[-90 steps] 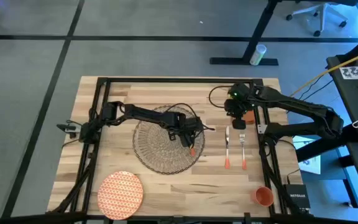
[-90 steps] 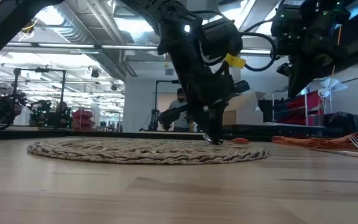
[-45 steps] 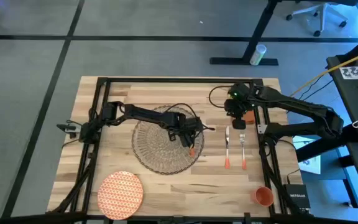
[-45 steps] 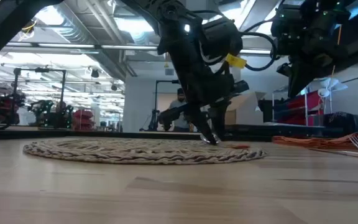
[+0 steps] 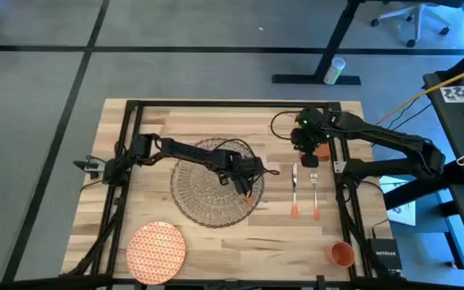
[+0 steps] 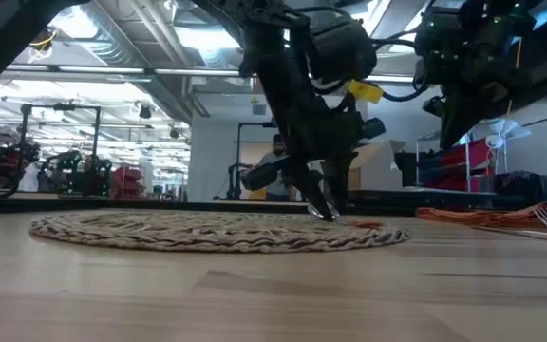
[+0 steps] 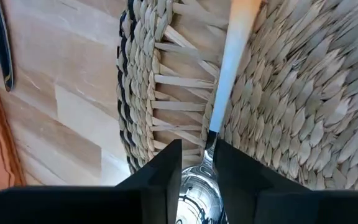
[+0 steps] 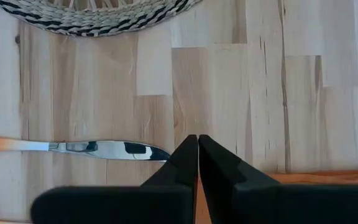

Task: Set table place
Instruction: Put the spoon on the brown woven placemat, then adjust the brown woven placemat to the center of the table

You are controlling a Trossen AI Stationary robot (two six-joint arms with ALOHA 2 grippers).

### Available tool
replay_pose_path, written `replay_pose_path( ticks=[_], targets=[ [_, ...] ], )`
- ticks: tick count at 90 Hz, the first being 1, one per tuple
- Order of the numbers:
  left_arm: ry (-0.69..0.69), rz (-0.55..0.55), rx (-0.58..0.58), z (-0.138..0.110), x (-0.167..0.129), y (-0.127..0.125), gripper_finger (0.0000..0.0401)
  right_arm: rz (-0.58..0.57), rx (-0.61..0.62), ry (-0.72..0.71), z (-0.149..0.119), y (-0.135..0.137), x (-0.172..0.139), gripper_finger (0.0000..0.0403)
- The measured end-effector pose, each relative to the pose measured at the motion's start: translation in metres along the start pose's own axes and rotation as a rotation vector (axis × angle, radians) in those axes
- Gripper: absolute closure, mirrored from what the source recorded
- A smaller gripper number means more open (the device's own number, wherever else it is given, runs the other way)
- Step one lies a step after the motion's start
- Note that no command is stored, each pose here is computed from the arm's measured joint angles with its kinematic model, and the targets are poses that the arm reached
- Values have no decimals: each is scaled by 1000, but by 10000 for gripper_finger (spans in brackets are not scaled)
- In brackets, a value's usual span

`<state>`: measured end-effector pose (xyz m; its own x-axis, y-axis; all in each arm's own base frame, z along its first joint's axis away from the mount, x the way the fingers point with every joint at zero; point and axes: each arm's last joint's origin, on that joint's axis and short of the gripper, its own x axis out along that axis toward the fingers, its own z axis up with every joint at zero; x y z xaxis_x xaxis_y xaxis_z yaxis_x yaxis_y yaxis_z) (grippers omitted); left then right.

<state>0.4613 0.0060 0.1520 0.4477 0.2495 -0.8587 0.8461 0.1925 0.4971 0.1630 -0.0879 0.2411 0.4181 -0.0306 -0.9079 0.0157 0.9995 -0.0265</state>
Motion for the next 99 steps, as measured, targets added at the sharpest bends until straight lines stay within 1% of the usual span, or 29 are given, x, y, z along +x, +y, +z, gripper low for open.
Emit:
replay_pose_path(
  ticks=[16,25,33,43,50,59,84,99],
  targets=[
    [11,2,-6,1,0,0,324,0,0,0,0,0,0,402],
    [46,-6,-3,1,-1,-2,324,0,0,0,0,0,0,402],
    [61,-41,-8,0,-1,-5,324,0,0,0,0,0,0,402],
    [80,-91,-42,-2,-2,-10,324,0,0,0,0,0,0,402],
    [89,-107,-62,-2,-3,-12,324,0,-1,0,0,0,0,402],
    [98,-105,-81,-3,-6,-11,324,0,-1,0,0,0,0,402],
    [84,-48,-109,-3,-24,-3,324,0,-1,-1,0,0,0,402],
    [109,-28,-157,-7,-38,0,324,0,-2,0,0,0,0,402]
  ],
)
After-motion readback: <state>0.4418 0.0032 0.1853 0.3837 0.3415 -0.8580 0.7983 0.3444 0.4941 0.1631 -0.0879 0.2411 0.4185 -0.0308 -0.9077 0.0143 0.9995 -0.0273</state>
